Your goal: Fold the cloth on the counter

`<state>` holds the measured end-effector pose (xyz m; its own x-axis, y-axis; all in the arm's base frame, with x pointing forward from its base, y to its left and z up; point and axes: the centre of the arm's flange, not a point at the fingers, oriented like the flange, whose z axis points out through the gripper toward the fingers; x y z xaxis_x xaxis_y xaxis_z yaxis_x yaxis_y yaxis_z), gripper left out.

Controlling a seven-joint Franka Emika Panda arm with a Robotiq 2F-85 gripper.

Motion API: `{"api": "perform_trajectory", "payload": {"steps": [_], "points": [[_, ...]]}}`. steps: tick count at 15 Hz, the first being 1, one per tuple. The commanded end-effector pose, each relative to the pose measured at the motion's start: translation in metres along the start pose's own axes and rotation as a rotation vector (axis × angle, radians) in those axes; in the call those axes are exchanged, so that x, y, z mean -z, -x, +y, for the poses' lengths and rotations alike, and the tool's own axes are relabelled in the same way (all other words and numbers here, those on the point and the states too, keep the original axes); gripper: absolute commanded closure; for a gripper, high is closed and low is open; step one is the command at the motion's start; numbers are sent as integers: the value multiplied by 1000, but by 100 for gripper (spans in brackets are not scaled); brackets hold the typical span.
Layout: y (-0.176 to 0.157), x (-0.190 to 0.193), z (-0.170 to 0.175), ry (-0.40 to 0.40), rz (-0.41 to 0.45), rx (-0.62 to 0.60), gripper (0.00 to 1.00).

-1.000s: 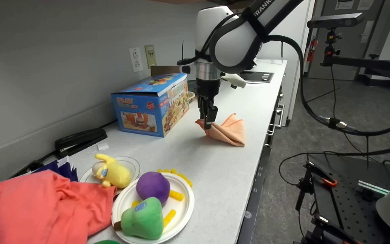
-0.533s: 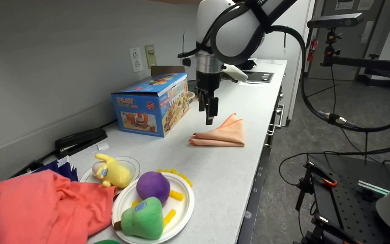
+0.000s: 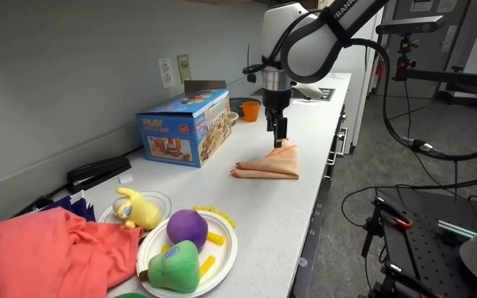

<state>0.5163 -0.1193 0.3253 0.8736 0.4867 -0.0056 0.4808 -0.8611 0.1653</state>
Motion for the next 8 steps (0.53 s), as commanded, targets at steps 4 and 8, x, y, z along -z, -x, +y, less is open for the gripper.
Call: {"api": "perform_trajectory", "payload": {"steps": [4,8], "points": [[53,-38,25,74,-77,-108,0],[57,-48,34,100,-99,-132,6]]}}
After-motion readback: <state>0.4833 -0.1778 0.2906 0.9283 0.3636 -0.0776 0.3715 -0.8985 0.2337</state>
